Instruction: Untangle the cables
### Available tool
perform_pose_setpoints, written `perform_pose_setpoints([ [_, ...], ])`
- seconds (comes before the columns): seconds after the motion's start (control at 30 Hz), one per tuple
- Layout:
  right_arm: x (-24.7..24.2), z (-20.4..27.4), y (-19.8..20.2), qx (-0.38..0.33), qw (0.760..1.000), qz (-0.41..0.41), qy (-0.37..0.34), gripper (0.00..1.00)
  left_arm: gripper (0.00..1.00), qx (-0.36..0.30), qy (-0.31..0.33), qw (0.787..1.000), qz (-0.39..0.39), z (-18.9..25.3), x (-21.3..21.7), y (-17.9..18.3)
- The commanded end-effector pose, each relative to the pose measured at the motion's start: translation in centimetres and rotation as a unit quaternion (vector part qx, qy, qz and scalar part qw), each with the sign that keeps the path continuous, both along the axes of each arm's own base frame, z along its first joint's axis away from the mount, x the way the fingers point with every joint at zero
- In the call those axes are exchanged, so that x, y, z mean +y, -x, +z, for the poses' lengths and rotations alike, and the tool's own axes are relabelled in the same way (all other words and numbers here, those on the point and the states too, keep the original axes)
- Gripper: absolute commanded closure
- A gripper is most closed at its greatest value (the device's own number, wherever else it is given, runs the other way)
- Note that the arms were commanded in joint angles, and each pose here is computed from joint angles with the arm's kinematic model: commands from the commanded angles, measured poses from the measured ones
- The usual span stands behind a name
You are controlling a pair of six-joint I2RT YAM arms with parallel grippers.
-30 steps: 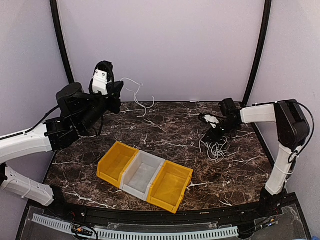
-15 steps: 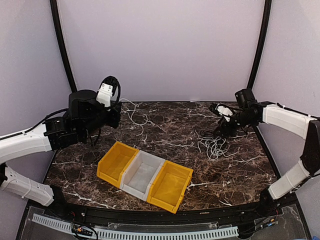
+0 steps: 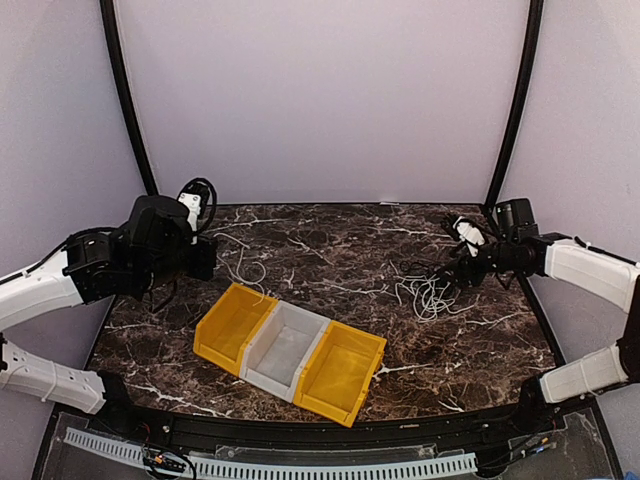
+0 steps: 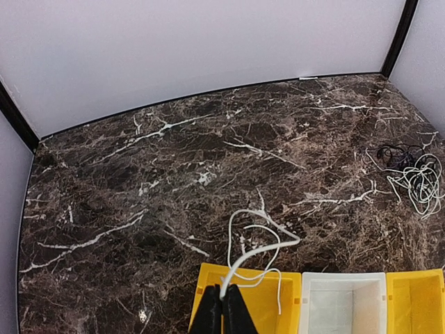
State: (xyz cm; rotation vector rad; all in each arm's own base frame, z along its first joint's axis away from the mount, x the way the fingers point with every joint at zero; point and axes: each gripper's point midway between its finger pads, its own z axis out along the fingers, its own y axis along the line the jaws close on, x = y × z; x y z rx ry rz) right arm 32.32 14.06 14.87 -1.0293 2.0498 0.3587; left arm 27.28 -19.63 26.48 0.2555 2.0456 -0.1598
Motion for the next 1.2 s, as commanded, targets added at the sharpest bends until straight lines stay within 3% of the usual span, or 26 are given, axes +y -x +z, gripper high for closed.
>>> perform_pose_setpoints([
  [0.0, 0.4, 1.0, -1.3, -0.029, 0.999, -0.002, -0.016, 0.29, 1.0, 0.06, -0.011, 0.998, 0.016, -2.8, 2.0, 1.9],
  [0.23, 0.5, 0.3, -1.2, -0.024, 1.0, 0.004, -0.016, 0.29, 1.0, 0.121, -0.026, 0.992, 0.015, -5.2, 3.0, 3.8],
  [0.67, 1.4, 0.5, -0.9, -0.006, 0.999, 0.019, -0.042, 0.29, 1.0, 0.228, -0.052, 0.971, -0.043, -11.3, 0.0, 5.2],
  [0.9, 1.2, 0.2, -0.8, -0.007, 0.999, 0.018, -0.037, 0.29, 1.0, 0.277, -0.063, 0.959, 0.003, -15.8, -0.7, 4.7],
  [1.17, 1.2, -0.1, -0.7, -0.003, 0.999, 0.018, -0.035, 0.29, 1.0, 0.285, -0.049, 0.957, 0.031, -18.2, -1.7, 3.6],
])
